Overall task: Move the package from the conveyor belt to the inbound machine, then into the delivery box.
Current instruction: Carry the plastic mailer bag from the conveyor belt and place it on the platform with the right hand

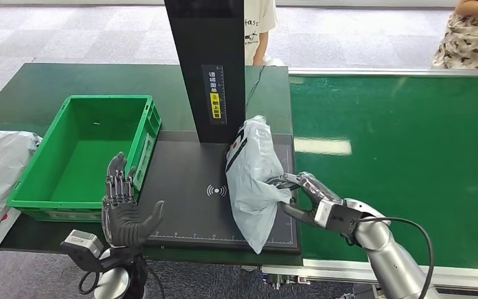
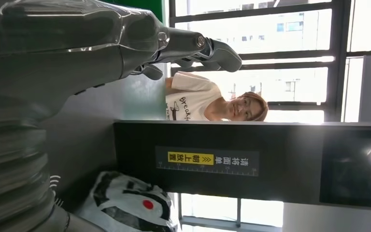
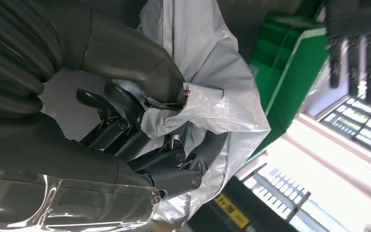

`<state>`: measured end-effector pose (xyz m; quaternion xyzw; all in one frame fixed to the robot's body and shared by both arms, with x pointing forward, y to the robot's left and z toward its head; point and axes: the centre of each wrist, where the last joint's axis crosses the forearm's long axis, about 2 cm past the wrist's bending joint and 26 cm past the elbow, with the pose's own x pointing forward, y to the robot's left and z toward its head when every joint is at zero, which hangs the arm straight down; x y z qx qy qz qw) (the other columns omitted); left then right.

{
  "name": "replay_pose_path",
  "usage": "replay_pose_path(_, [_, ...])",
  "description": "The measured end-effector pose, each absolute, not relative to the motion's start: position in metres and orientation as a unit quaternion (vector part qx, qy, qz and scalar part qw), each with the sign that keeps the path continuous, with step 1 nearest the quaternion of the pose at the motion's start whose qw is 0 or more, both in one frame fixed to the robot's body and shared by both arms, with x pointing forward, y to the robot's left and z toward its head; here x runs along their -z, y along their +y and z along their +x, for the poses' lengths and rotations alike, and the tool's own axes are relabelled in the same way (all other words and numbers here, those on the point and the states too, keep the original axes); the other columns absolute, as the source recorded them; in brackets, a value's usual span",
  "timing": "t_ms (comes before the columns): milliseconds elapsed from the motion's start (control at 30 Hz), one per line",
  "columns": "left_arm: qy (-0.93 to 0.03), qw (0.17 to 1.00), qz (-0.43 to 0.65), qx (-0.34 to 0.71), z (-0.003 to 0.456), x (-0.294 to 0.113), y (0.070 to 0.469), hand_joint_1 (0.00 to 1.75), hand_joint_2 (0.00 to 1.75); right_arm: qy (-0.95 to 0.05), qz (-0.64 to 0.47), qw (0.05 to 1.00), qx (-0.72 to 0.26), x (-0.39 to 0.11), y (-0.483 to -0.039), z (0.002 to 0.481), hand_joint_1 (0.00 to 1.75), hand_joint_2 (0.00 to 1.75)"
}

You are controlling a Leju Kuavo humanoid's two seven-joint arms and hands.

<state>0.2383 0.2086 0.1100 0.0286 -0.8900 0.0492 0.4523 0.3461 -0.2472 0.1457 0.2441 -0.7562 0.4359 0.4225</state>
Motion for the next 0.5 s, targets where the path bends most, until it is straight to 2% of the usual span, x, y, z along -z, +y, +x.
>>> replay_pose_path(267, [-0.889,0.455,0.024,-0.047,0.2388,-0.1091,0.2063,0.0,1.75,-0.751,0.289,0.401,-0.438,-0.1506,-0.2371,0.3403,1.75,1.75])
replay_pose_path(500, [-0.888,0.456,0.019,-0.045,0.2382,-0.1092,0.2039,0.0,1.75,-0.748,0.255,0.415,-0.452,-0.1504,-0.2445,0.3399,1.75,1.75])
